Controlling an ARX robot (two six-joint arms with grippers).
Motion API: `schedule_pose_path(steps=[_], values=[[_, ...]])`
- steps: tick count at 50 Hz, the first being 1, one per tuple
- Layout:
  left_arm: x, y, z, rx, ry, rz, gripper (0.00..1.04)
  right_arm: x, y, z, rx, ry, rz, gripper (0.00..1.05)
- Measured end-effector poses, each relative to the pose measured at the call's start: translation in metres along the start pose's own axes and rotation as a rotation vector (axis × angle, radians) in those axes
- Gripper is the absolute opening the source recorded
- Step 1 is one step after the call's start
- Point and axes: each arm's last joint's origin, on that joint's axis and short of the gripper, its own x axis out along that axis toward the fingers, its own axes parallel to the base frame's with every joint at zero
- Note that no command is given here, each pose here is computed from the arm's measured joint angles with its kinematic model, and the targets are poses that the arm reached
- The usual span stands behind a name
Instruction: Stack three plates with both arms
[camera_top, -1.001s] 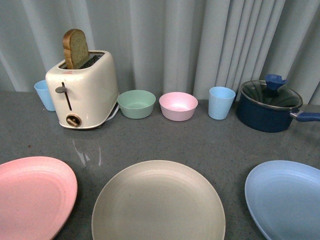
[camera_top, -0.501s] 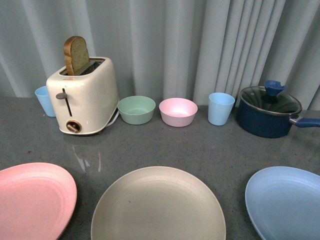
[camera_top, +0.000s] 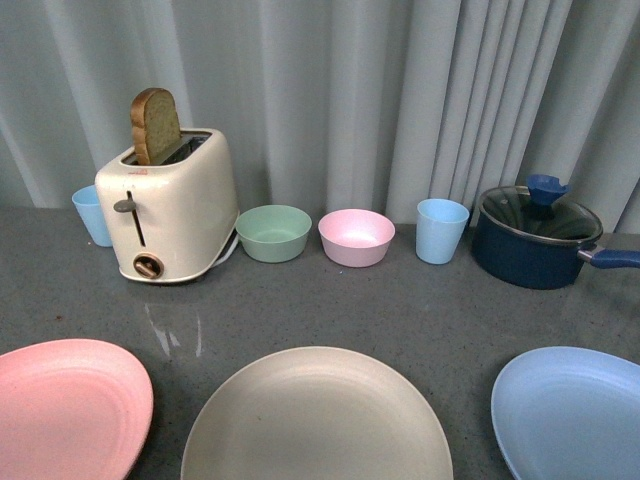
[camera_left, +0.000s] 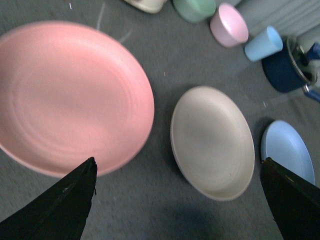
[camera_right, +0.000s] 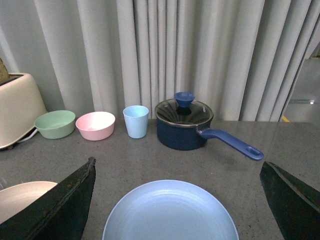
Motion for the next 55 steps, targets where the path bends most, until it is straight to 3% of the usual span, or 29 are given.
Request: schedule_pose_path(steps=[9,16,20,36,55], values=[[0.03,0.02,0.05,0.142,-0.015,0.028,0.98,0.0,0.0,0.0,0.0,0.0,0.0,0.97],[0.065,0.04,0.062,0.221,0.093,0.024,0.98,0.0,0.0,0.0,0.0,0.0,0.001,0.97],[0.091,0.058,0.07,0.27,0.139,0.081,0.98,0.0,0.0,0.0,0.0,0.0,0.0,0.97],[0.13,0.102,0.075,0.332,0.273,0.164,0.98,0.0,0.0,0.0,0.0,0.0,0.0,0.97],[0.155,0.125,0.065,0.39,0.382,0.192,0.98,0.0,0.0,0.0,0.0,0.0,0.0,0.97]])
